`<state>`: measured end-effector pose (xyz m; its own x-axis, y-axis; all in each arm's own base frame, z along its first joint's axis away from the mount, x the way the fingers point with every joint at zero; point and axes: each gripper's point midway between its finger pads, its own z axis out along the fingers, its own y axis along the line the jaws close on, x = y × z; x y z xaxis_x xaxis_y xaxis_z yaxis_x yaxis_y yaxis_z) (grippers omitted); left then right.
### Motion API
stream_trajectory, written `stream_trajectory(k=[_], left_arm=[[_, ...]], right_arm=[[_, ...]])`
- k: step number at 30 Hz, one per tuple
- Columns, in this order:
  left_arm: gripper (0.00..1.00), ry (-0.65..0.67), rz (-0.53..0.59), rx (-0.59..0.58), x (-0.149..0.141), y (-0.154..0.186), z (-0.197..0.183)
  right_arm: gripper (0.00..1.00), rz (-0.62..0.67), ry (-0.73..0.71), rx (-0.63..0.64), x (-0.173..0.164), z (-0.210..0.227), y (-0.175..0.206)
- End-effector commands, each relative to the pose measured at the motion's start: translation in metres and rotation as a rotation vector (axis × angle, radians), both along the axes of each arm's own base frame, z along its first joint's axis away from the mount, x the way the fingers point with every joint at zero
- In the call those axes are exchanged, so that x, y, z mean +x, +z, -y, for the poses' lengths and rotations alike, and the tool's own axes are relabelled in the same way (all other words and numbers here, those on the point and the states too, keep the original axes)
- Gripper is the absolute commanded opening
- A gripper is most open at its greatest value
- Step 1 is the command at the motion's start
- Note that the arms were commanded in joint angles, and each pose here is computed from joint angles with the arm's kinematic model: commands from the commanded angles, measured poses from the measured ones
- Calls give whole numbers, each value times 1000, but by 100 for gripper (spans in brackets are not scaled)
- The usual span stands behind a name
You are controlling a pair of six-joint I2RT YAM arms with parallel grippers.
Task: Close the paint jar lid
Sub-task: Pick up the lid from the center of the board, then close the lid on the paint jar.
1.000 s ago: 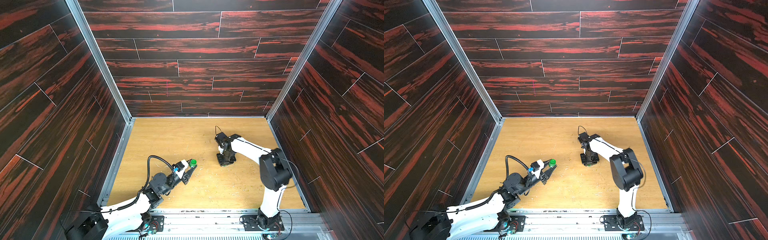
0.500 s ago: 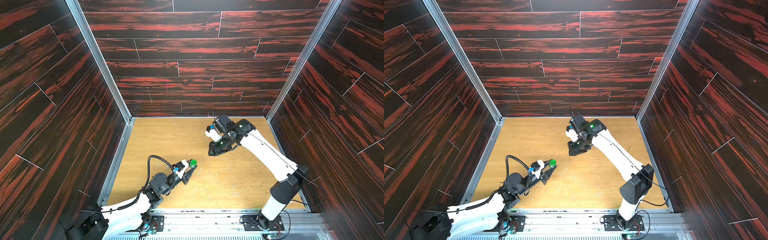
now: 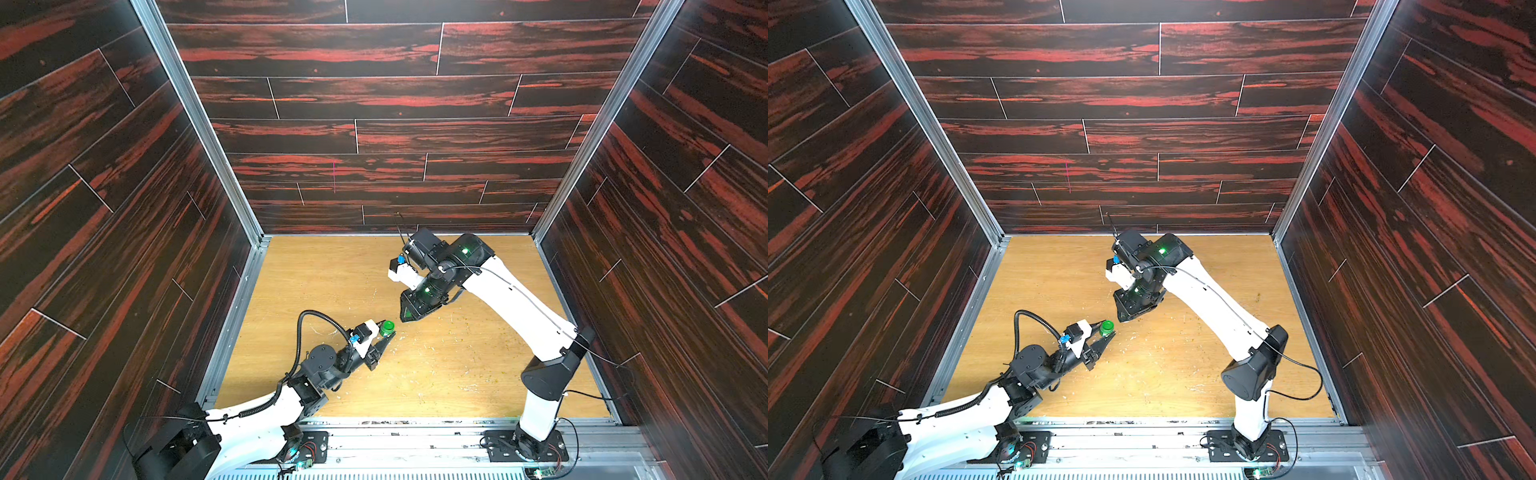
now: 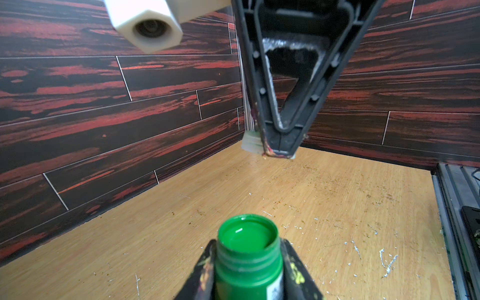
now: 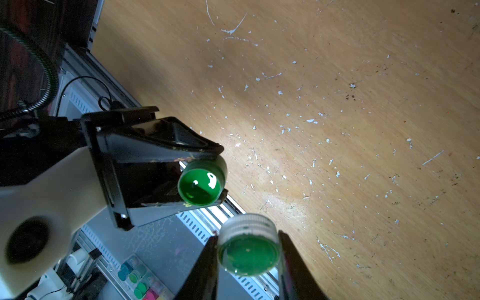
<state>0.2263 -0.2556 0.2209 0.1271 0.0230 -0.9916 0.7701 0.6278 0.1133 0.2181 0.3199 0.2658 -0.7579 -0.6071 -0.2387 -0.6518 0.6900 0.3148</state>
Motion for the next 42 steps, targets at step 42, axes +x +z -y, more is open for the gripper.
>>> stream_trajectory(k=[42], left_arm=[[15, -13, 17, -26, -1, 8, 2]], right_arm=[[33, -30, 113, -74, -19, -37, -19]])
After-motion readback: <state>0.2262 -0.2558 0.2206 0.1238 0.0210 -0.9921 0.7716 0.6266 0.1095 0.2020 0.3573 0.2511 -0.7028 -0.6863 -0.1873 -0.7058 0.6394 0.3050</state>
